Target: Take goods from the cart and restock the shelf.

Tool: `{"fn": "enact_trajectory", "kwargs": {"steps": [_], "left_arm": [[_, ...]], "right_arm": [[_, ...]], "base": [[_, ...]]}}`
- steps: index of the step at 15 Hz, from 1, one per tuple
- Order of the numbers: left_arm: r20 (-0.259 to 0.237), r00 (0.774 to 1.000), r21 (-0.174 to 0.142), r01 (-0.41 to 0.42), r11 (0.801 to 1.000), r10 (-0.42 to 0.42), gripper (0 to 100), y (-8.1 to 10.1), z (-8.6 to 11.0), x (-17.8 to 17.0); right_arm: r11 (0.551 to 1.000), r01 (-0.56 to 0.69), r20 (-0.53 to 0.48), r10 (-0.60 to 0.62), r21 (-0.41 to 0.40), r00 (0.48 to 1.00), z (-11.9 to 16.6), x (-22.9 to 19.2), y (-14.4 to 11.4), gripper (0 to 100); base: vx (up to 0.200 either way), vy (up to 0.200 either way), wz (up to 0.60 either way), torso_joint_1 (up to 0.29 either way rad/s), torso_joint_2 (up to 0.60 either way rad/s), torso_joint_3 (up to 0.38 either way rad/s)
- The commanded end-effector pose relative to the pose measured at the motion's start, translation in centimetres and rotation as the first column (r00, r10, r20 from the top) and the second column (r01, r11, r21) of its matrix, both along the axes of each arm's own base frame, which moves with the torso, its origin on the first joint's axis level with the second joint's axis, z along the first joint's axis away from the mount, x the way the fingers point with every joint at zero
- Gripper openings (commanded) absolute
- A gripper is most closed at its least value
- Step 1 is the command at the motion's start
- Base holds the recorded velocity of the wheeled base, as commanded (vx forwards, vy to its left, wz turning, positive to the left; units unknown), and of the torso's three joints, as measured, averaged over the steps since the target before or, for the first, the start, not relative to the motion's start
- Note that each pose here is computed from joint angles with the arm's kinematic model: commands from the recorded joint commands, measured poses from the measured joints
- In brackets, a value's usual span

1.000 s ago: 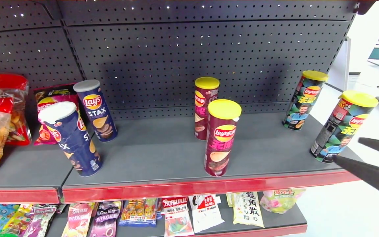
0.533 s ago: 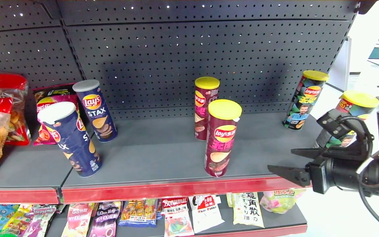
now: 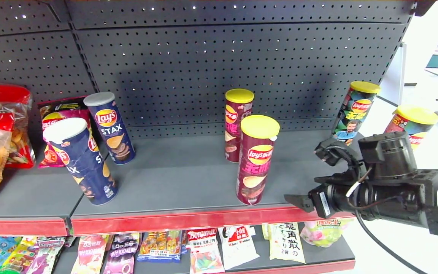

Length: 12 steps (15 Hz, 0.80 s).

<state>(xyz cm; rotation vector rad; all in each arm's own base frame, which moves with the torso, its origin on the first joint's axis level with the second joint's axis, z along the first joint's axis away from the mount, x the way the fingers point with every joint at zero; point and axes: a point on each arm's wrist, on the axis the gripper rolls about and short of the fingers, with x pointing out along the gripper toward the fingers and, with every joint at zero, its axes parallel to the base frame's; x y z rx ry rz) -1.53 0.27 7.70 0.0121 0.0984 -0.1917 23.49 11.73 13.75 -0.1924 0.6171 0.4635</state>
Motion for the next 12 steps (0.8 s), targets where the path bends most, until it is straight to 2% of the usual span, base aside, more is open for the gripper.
{"fn": "enact_trajectory", "kwargs": {"steps": [1,3,12], "left_arm": [[-0.004,1.0,0.001,0.0,1.0,0.0,100,0.0,0.0,0.0],[-0.004,1.0,0.001,0.0,1.0,0.0,100,0.0,0.0,0.0],[-0.004,1.0,0.001,0.0,1.0,0.0,100,0.0,0.0,0.0]], "right_arm": [[0.999,0.008,-0.024,-0.009,-0.038,1.0,-1.2,1.7,1.4,100],[0.997,0.046,-0.014,-0.047,-0.07,0.999,-1.5,2.6,1.8,100],[0.996,0.06,0.0,-0.06,-0.071,0.998,-1.7,4.8,2.9,100]], "base": [[0.0,0.0,0.0,0.0,0.0,0.0],[0.0,0.0,0.0,0.0,0.0,0.0],[0.0,0.0,0.0,0.0,0.0,0.0]]}}
